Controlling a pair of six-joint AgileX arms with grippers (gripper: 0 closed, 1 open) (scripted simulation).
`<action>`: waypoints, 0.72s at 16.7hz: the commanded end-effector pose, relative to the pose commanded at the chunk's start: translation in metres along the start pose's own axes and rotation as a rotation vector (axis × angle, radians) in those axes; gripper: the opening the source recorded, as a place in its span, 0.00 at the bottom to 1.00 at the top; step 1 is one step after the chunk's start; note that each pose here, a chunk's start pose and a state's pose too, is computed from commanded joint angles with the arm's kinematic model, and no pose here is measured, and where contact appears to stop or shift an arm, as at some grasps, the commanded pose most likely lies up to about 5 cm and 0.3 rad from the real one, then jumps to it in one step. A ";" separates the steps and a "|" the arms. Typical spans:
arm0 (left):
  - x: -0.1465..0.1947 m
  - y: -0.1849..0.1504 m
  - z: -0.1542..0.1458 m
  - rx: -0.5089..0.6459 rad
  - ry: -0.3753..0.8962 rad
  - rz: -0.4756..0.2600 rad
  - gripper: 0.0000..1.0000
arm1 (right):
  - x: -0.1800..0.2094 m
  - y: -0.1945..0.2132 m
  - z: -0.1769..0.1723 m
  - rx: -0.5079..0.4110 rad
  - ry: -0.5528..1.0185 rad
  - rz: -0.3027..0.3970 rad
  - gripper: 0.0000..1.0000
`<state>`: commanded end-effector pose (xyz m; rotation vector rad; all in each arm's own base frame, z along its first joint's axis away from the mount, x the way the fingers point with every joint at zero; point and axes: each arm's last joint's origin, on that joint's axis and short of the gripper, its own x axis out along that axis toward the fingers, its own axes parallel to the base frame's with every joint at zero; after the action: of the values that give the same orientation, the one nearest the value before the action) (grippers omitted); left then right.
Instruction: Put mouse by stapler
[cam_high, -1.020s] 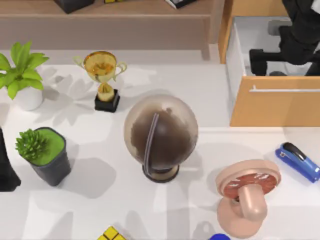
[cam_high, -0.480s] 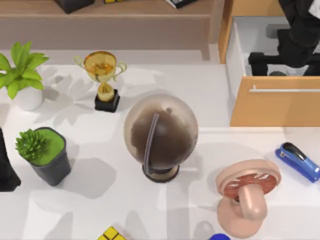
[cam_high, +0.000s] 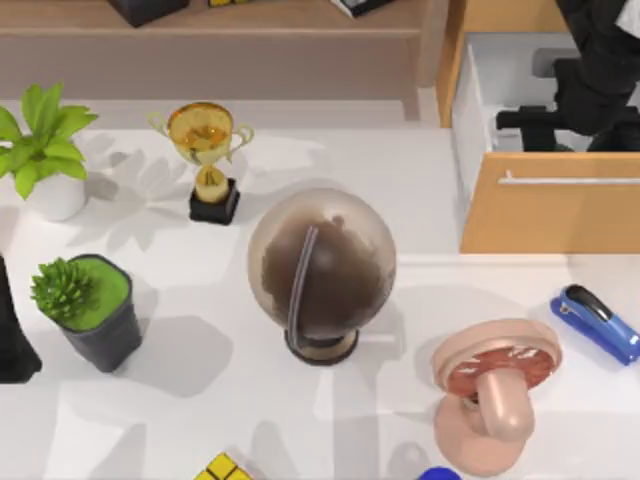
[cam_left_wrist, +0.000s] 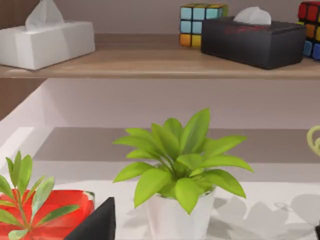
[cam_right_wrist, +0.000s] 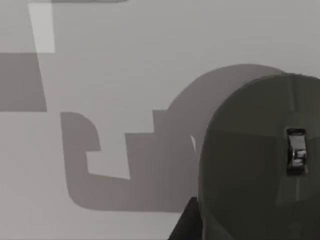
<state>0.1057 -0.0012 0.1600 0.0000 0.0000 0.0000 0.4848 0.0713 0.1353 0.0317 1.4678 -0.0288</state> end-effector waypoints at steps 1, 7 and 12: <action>0.000 0.000 0.000 0.000 0.000 0.000 1.00 | 0.000 0.000 0.000 0.000 0.000 0.000 0.10; 0.000 0.000 0.000 0.000 0.000 0.000 1.00 | 0.000 0.000 0.000 0.000 0.000 0.000 0.00; 0.000 0.000 0.000 0.000 0.000 0.000 1.00 | -0.001 0.000 0.000 0.002 -0.001 0.000 0.00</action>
<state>0.1057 -0.0012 0.1600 0.0000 0.0000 0.0000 0.4848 0.0708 0.1359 0.0339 1.4665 -0.0303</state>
